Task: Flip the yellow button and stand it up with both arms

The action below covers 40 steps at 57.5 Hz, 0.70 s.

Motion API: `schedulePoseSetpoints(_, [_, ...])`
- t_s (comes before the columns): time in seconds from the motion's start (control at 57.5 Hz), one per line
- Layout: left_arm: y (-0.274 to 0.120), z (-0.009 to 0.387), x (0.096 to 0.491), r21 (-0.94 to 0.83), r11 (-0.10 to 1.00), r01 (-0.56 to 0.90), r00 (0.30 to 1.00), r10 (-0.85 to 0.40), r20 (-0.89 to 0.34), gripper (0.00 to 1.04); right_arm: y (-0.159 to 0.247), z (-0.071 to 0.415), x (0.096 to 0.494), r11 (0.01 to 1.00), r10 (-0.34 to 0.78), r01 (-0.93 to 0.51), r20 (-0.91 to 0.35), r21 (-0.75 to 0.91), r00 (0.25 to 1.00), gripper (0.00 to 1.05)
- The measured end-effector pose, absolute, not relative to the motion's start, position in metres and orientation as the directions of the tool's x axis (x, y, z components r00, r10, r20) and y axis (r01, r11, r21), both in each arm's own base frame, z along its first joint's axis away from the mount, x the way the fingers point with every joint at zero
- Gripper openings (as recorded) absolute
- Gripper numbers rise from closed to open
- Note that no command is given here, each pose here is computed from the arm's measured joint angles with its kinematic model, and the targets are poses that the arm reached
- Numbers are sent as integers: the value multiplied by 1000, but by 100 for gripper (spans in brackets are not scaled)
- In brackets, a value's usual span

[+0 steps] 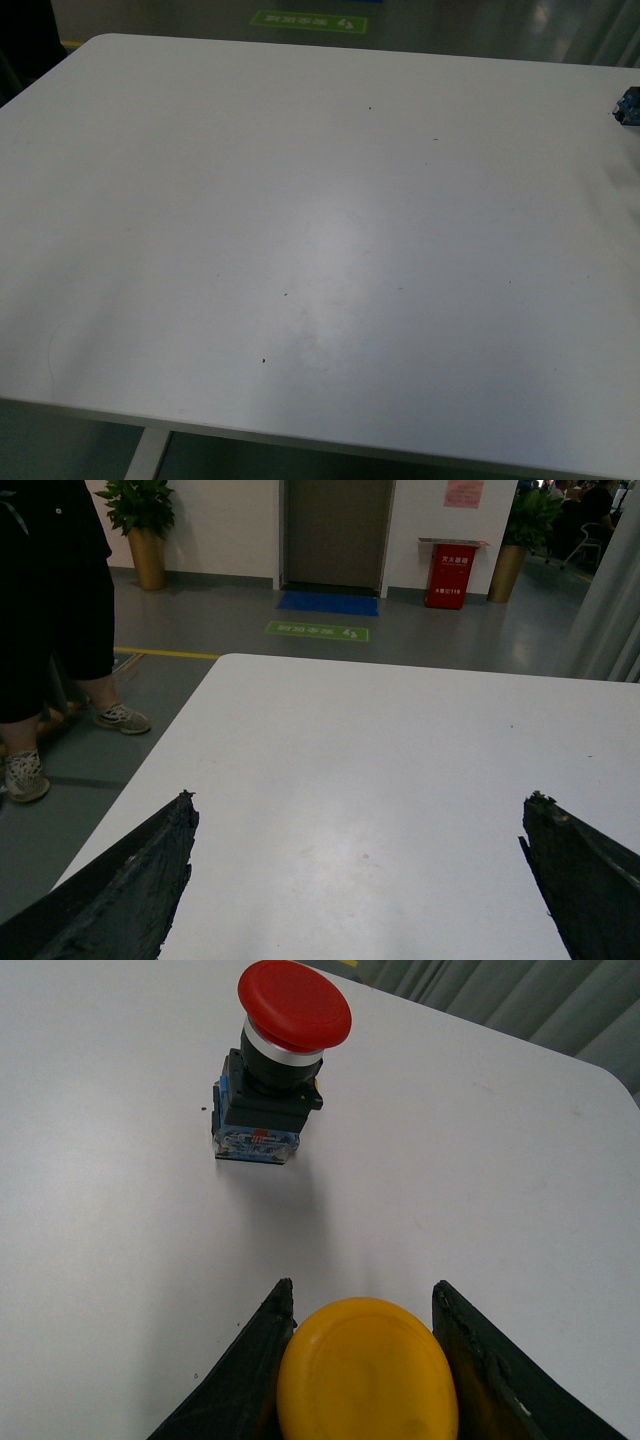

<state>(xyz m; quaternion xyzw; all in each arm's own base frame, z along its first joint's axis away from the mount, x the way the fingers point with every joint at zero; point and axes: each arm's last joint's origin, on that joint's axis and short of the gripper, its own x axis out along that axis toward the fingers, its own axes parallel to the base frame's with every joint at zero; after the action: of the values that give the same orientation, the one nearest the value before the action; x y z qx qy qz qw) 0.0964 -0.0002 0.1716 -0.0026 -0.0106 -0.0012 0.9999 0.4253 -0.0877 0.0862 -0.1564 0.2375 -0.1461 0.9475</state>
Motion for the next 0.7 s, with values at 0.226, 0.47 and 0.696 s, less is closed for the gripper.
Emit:
schedulePoseSetpoints(0.226, [0,172,96,-5,1000,2,1000,-2,21,98,-88,87,427,911,-345,196,-413,-362,843,36])
schedulePoseSetpoints(0.47, [0,172,96,-5,1000,2,1000,-2,21,98,-88,88,429,914,-339,188,-421,-359,841,80])
schedulePoseSetpoints(0.696, [0,172,96,-5,1000,2,1000,-2,21,98,-86,90,429,926,-318,177,-433,-334,844,97])
